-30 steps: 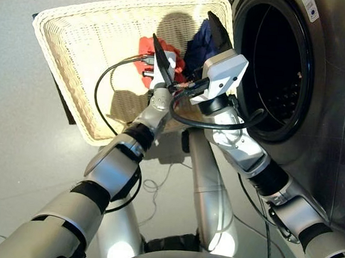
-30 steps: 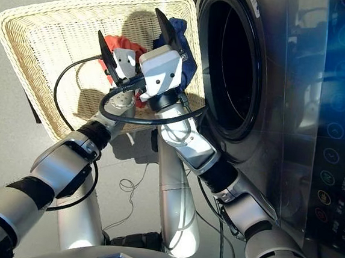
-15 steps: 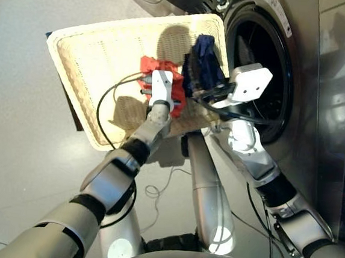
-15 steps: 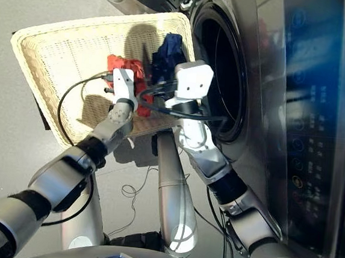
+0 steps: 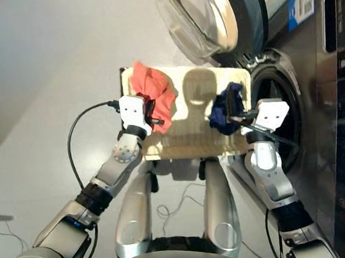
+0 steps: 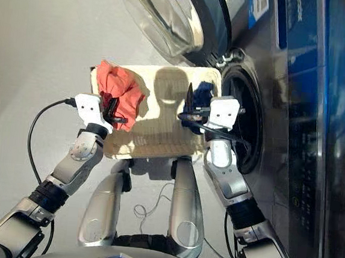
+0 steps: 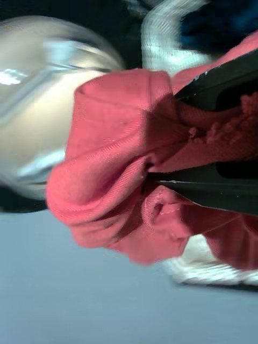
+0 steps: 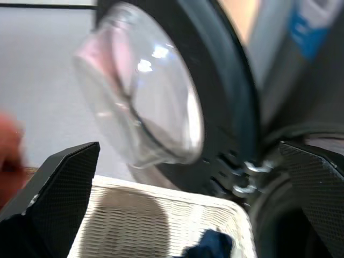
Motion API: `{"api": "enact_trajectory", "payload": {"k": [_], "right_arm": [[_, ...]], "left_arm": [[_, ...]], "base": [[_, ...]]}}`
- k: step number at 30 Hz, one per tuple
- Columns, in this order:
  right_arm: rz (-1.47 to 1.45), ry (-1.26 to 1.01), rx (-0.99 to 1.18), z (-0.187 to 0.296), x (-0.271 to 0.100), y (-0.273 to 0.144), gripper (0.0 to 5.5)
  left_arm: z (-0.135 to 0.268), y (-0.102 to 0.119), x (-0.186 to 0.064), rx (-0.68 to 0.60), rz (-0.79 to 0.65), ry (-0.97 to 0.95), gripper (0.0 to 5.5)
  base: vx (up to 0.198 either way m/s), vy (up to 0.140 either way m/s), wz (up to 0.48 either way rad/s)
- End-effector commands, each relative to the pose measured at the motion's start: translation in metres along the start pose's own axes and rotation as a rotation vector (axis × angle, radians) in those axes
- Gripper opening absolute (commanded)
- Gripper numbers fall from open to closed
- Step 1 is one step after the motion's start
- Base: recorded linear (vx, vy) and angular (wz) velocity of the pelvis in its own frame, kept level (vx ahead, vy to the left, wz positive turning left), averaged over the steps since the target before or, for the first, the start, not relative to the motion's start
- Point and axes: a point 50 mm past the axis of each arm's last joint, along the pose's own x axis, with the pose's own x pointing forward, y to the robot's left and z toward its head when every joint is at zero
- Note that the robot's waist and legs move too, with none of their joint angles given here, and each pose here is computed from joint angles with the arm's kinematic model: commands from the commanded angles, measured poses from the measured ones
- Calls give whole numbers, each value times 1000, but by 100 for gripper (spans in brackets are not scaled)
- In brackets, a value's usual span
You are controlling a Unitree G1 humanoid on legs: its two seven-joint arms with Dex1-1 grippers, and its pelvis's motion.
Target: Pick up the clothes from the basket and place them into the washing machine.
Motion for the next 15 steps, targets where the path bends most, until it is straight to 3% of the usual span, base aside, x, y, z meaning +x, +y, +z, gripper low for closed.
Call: {"api": "enact_trajectory", "payload": {"k": [1,7,15], "right_arm": [[106,-142,0,28,-1,4,550],[500,-144,-180,40,2,20,550],[667,-276,-344,68,30,55,550]], "left_arm": [[55,-13,-2,-88,-164,-285,0],[74,-16,-11,-130,-373,-306,0],[79,-39,-13,-237,-599,-258,0]], "base": [[0,0,0],[0,0,0],[-2,6,-2]]}}
